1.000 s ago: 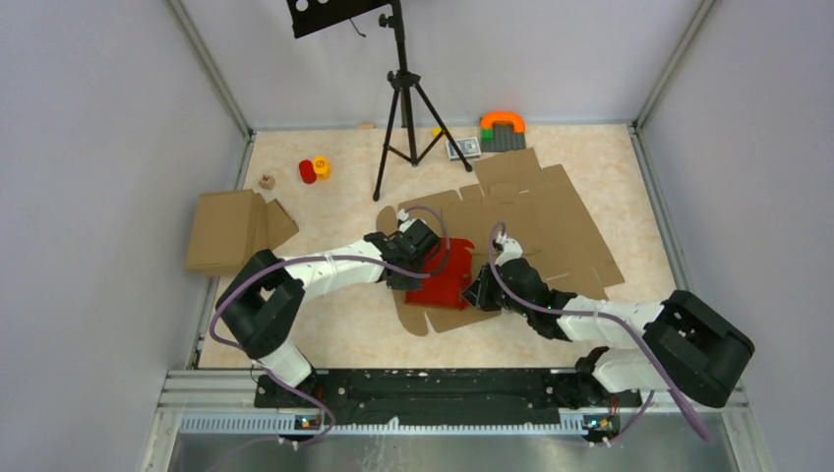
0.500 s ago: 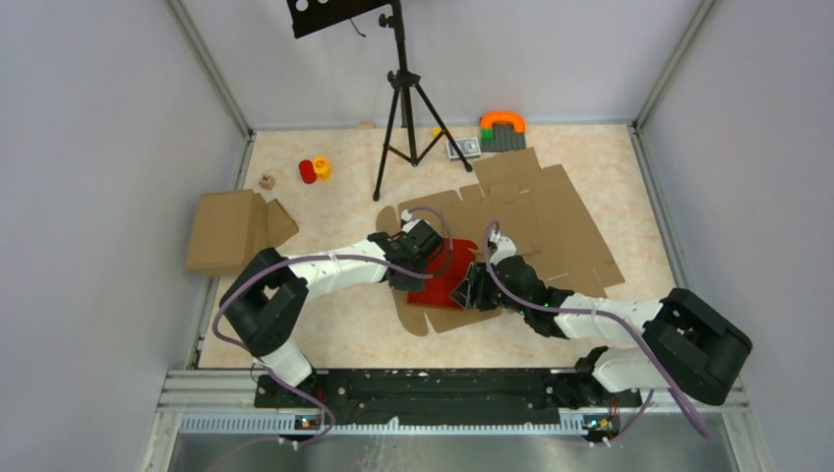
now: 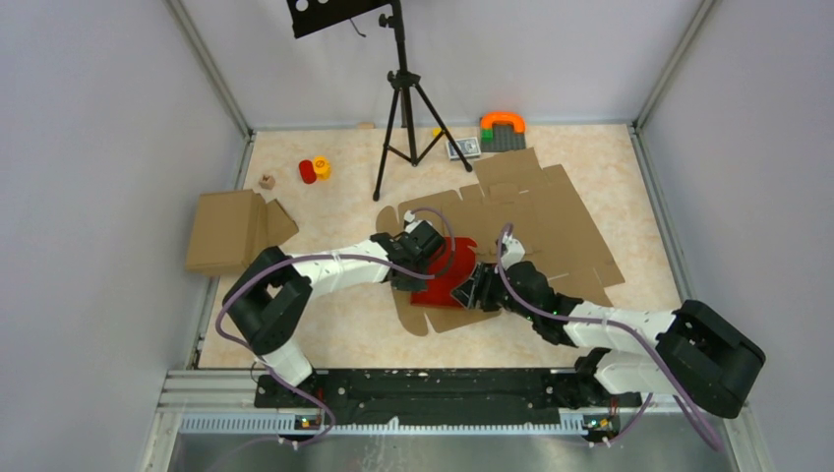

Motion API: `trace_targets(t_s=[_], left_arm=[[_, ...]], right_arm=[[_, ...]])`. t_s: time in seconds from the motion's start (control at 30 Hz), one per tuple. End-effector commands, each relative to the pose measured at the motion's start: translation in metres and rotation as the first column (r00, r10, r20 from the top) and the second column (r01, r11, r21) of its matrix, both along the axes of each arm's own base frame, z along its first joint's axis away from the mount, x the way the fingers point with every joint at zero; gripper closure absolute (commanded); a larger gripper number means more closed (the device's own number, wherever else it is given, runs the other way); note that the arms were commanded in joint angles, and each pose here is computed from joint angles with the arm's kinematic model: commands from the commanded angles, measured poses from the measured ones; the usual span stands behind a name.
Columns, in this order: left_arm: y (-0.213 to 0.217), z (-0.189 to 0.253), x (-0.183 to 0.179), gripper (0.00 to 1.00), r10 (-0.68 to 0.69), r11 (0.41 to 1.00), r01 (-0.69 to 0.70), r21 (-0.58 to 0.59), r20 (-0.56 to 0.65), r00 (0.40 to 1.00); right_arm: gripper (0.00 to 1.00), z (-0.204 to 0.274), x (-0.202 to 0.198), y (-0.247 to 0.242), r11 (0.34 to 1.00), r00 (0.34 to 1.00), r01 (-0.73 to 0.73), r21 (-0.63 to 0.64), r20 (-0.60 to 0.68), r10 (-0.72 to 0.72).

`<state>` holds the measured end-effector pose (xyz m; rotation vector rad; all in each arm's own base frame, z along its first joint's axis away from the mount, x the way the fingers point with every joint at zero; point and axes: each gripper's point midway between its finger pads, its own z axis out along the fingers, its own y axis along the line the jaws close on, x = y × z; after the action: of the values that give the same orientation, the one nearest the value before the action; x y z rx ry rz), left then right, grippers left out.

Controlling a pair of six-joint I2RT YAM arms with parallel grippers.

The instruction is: Fold the paper box

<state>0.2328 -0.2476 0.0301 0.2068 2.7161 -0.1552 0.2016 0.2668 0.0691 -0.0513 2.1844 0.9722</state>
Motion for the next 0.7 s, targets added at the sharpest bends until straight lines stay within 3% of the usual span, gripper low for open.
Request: trace_targets(t_s=[0.0, 0.1, 0.23, 0.67], left_arm=[[-0.019, 0.004, 0.004, 1.0, -0.016, 0.998, 0.016, -0.068, 0.007, 1.0], [-0.021, 0.002, 0.003, 1.0, -0.016, 0.997, 0.016, -0.07, 0.0, 1.0], [-0.02, 0.001, 0.003, 1.0, -0.015, 0.997, 0.015, -0.073, 0.001, 1.0], [-0.03, -0.011, -0.003, 1.0, -0.006, 0.978, -0.009, -0.21, -0.071, 0.997]], right_arm=[[0.41, 0.03, 0.007, 0.02, 0.993, 0.998, -0.015, 0.115, 0.064, 0.007], [0.42, 0.028, 0.01, 0.022, 0.994, 0.999, -0.003, 0.108, 0.051, -0.002], [0.52, 0.023, 0.012, 0.012, 0.992, 0.997, 0.054, 0.118, 0.044, -0.06], [0.37, 0.041, 0.014, 0.012, 0.971, 0.991, 0.07, 0.23, 0.091, -0.093]])
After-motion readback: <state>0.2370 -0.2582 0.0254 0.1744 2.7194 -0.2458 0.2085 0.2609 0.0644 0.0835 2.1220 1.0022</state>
